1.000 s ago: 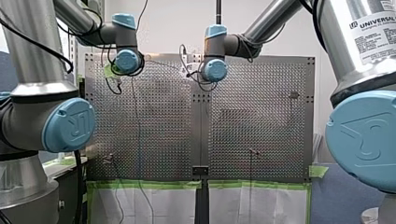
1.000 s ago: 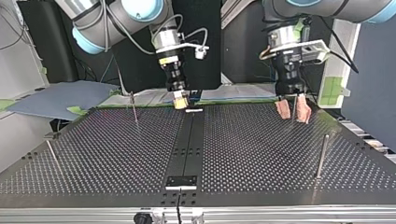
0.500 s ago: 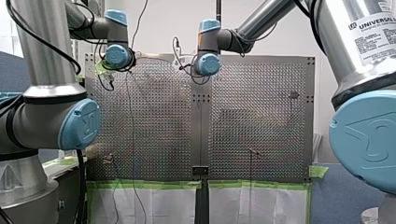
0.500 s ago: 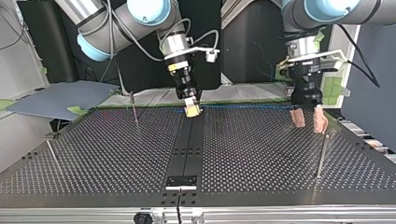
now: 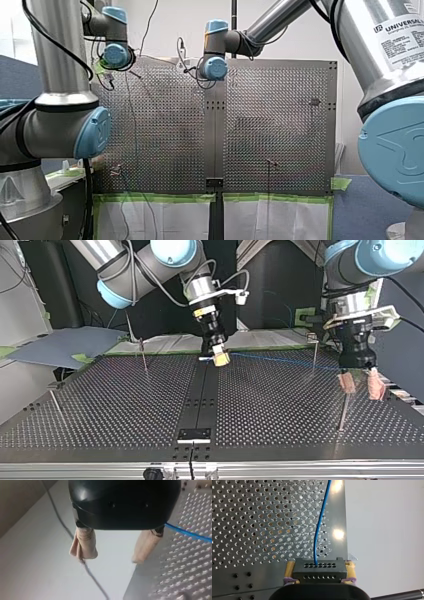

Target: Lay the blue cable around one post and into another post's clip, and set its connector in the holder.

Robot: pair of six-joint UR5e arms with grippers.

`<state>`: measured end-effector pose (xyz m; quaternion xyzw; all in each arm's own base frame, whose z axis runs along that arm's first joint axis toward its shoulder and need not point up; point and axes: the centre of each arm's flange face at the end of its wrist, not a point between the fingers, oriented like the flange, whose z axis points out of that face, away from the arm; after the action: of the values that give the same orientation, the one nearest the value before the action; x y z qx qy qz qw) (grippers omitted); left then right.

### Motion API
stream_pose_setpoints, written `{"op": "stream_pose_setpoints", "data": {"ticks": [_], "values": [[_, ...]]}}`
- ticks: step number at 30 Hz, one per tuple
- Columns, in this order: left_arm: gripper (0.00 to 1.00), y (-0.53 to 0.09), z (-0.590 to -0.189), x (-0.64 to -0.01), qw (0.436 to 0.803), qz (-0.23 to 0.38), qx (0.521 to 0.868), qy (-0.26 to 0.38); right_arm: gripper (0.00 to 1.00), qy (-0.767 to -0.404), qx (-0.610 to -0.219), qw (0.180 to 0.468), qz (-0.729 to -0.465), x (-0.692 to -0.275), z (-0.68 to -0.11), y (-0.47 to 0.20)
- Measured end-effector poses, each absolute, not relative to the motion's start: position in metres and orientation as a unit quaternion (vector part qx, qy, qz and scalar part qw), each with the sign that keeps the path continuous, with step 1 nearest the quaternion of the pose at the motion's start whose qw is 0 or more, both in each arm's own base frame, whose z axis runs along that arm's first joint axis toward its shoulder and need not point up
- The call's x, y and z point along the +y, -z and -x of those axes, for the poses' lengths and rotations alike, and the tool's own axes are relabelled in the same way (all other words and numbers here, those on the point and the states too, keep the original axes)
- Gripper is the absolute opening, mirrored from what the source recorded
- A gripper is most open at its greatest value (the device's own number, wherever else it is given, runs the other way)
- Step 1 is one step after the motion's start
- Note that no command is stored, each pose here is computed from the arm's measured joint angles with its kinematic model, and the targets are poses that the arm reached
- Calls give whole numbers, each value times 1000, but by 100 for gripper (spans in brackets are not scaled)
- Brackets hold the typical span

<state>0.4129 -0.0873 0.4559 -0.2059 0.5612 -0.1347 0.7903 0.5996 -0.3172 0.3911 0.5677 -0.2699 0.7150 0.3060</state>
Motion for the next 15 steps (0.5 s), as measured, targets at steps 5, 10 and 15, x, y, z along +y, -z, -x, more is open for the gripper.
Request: {"op": "stream_pose_setpoints", "data": {"ticks": [5,10,15], "values": [[100,-464,-420,-68,803,218,539,132,0,-717,-269,305,-567,-321,-606,-390],[100,-469,-429,-46,815,229,514,139,0,-717,-268,304,-567,-325,-614,-389],[100,-463,-441,-36,817,228,506,158,0,-724,-266,304,-560,-327,-618,-397]]}}
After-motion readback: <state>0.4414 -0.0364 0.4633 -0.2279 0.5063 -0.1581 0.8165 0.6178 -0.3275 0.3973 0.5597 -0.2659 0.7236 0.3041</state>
